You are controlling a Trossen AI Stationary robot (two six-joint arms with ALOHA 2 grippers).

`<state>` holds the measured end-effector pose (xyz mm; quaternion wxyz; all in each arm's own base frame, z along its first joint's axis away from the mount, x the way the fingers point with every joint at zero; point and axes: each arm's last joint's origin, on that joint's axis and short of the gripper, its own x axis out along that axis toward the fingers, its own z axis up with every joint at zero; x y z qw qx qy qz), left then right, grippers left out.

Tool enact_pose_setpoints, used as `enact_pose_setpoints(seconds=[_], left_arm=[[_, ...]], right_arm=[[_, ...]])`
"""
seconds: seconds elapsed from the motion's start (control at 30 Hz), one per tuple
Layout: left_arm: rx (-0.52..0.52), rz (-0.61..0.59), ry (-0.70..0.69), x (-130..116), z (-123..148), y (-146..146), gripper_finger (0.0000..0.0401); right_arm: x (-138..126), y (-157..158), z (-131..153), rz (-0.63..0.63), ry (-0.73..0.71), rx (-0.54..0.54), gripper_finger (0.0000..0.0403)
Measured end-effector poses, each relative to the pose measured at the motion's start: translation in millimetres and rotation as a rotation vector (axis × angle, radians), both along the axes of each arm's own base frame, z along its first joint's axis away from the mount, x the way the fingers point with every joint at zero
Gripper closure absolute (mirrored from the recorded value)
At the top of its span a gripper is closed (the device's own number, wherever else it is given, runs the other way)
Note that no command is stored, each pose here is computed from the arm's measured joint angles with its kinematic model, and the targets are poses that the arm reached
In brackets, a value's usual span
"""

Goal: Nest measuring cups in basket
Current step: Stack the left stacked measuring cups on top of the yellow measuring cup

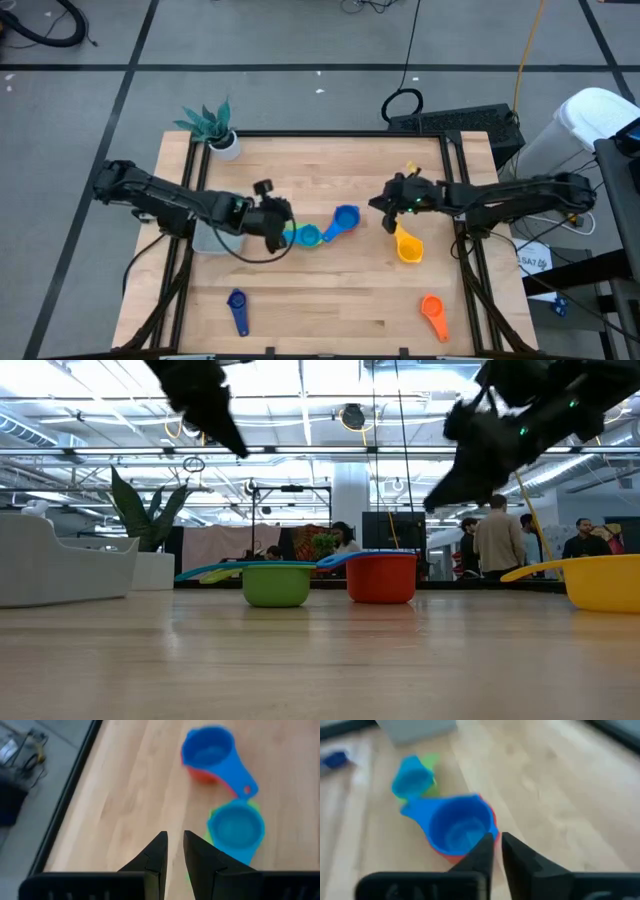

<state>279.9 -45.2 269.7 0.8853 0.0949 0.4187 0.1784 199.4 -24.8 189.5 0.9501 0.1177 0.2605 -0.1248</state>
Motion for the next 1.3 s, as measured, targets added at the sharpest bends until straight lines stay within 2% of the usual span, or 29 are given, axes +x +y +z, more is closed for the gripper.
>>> enact_pose_setpoints(seconds=[0.17,0.33,0.43,0.6,0.7,0.83,1.0,1.1,1.17,1.23,1.3], left_arm=[[-0.071,-0.05,-0.059,14.0,-6.5,31.1,0.0333],[-0.173,-0.081,-0.001,23.3,-25.4,51.0,0.0323],[-0.226,-0.103,0.034,29.6,-37.2,53.9,0.0286],[-0.215,-0.089,0.071,36.4,-50.9,54.1,0.0192],[-0.26,-0.112,0.066,37.5,-51.8,52.9,0.014],[-0.319,-0.112,0.093,38.3,-57.9,50.8,0.0101],[-0.34,-0.1,0.118,41.3,-67.0,50.6,0.0095],[-0.385,-0.137,0.09,50.3,-73.0,48.9,0.011],[-0.396,-0.137,0.14,47.7,-79.8,47.2,0.0123],[-0.393,-0.148,0.115,54.5,-82.6,46.3,0.0136],[-0.397,-0.137,0.156,51.0,-86.5,46.4,0.0149]], right_arm=[[-11.1,3.3,19.5,0.009,-0.108,0.0,0.0291],[-17.2,8.0,28.2,0.031,-0.157,-0.003,0.0245],[-18.0,9.8,28.1,0.041,-0.152,-0.002,0.0231],[-19.1,9.8,24.8,0.037,-0.117,0.003,0.0225],[-19.2,9.8,24.7,0.036,-0.115,0.003,0.0228],[-19.1,9.8,24.7,0.036,-0.115,0.003,0.023],[-19.2,9.8,24.6,0.03,-0.116,0.014,0.0231],[-19.5,9.9,23.5,0.028,-0.106,0.026,0.0231],[-19.7,10.0,23.6,0.025,-0.107,0.032,0.0231],[-20.6,10.0,22.9,0.024,-0.096,0.033,0.0231],[-20.6,10.0,22.8,0.022,-0.095,0.037,0.0232]])
